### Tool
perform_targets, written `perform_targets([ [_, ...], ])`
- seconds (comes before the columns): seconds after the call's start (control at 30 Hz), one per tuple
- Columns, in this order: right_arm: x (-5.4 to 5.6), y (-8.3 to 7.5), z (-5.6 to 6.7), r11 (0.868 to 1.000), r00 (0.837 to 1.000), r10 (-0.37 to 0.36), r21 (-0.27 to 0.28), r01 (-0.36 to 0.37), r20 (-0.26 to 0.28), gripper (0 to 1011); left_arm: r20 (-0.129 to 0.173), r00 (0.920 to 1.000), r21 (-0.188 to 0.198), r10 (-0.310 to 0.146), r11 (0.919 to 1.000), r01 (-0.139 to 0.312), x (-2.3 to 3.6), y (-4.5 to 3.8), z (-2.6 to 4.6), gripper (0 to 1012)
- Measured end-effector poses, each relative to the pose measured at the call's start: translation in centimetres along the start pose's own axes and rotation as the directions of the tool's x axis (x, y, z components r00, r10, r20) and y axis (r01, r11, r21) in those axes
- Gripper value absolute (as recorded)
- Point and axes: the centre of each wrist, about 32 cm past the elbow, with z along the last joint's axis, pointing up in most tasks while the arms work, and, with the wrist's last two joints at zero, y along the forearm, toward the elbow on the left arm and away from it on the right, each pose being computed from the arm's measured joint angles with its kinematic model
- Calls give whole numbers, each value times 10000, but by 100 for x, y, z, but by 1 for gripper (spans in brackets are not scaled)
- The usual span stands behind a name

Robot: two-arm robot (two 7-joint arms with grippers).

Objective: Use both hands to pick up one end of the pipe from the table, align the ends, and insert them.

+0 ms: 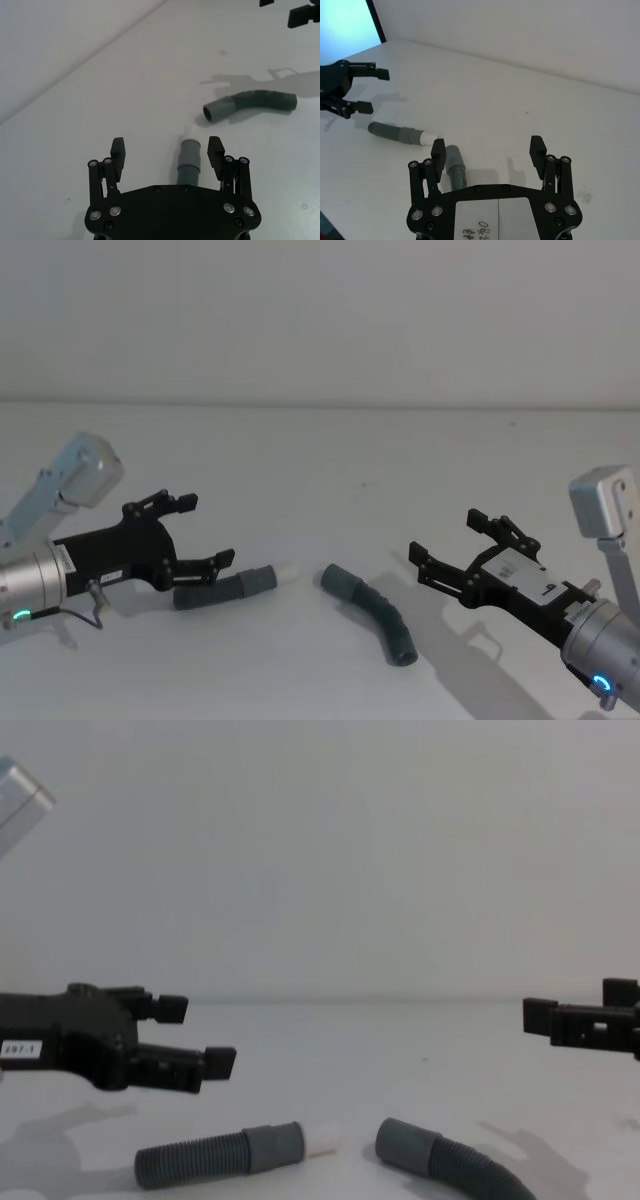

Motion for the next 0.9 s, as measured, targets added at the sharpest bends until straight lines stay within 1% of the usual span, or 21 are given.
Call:
perform_targets([
  [0.03, -3, 2, -3, 10000, 10000, 3, -5, -3, -4, 1001, 0, 10000, 0, 0, 10000, 0, 0, 0, 0, 1001],
  [0.17, -17, 12, -15, 10000, 10000, 14, -28, -15, -23, 1000, -10, 9999, 100, -139, 9999, 139, -15, 4, -51, 1001],
  [0.33, -31, 27, -36, 10000, 10000, 23, -66, -23, -60, 1001, 36, 9998, 197, -180, 9996, 179, -26, -6, -110, 1001],
  [0.37, -33, 30, -41, 10000, 10000, 23, -73, -24, -68, 1000, 36, 9998, 197, -180, 9996, 179, -26, -6, -110, 1000],
  [0.47, -44, 44, -57, 10000, 9999, 33, -92, -33, -99, 1000, 67, 9999, 215, -154, 9997, 152, -32, -22, -139, 1001],
  [0.57, -51, 56, -69, 9999, 9999, 37, -105, -39, -109, 1000, 94, 9999, 230, -58, 9997, 56, -32, -48, -183, 1001],
  [0.9, -63, 81, -100, 9997, 9998, 186, -187, -187, -58, 1001, 146, 9999, 282, 43, 9996, -47, -27, -107, -253, 1000],
])
